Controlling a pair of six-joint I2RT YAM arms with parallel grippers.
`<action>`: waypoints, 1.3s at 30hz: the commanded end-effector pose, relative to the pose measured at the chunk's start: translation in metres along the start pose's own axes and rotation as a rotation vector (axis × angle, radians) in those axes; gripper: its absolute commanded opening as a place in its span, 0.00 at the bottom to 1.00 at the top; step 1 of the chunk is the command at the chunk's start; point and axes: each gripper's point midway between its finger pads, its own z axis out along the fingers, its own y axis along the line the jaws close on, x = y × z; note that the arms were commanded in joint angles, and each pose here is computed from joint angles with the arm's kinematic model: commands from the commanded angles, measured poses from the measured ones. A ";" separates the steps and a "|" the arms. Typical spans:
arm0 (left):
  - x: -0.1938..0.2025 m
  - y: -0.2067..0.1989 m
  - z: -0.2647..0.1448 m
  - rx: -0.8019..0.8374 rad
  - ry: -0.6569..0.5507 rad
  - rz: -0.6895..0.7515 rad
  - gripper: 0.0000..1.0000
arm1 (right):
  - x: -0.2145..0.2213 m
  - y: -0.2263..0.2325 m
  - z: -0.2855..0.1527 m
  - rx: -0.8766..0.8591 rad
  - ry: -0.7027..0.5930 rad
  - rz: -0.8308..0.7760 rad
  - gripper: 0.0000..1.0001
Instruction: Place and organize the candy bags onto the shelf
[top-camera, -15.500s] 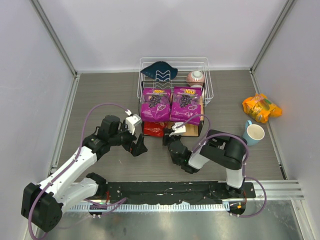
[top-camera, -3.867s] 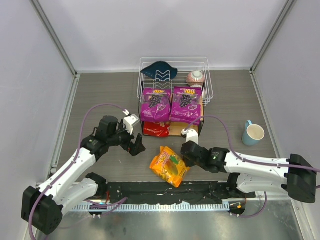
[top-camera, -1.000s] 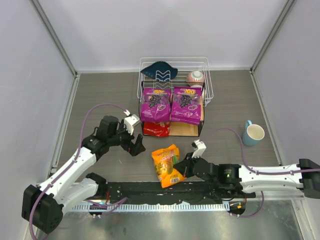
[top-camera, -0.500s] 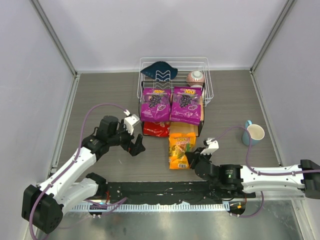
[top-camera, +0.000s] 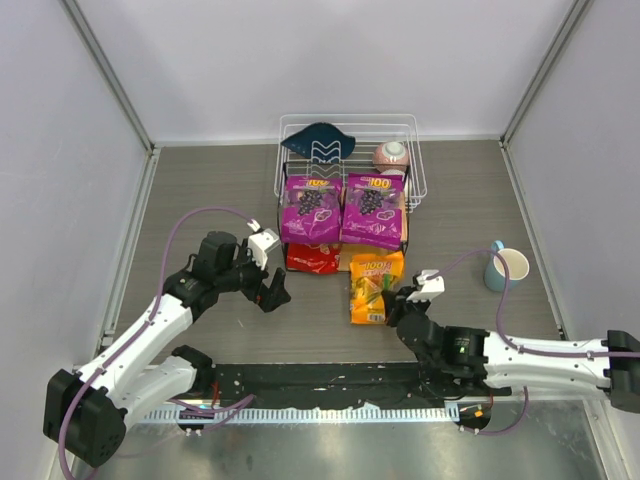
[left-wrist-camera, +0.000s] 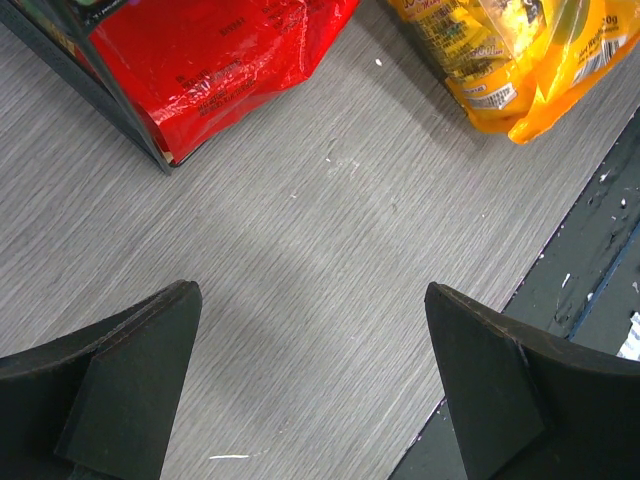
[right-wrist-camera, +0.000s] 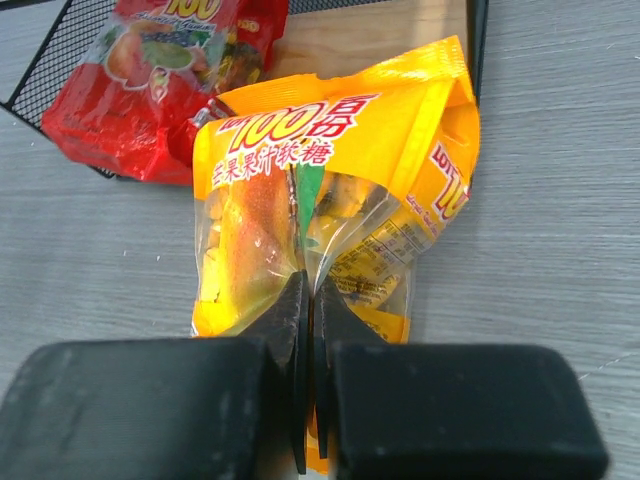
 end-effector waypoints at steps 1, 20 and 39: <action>-0.008 0.000 -0.001 0.004 -0.021 0.018 1.00 | -0.027 0.011 0.012 -0.035 -0.059 0.075 0.01; -0.008 0.000 -0.001 0.006 -0.024 0.023 1.00 | -0.045 0.019 0.040 -0.046 -0.101 0.045 0.01; -0.008 -0.001 -0.002 0.005 -0.027 0.025 1.00 | -0.062 0.018 0.068 -0.039 -0.249 0.083 0.01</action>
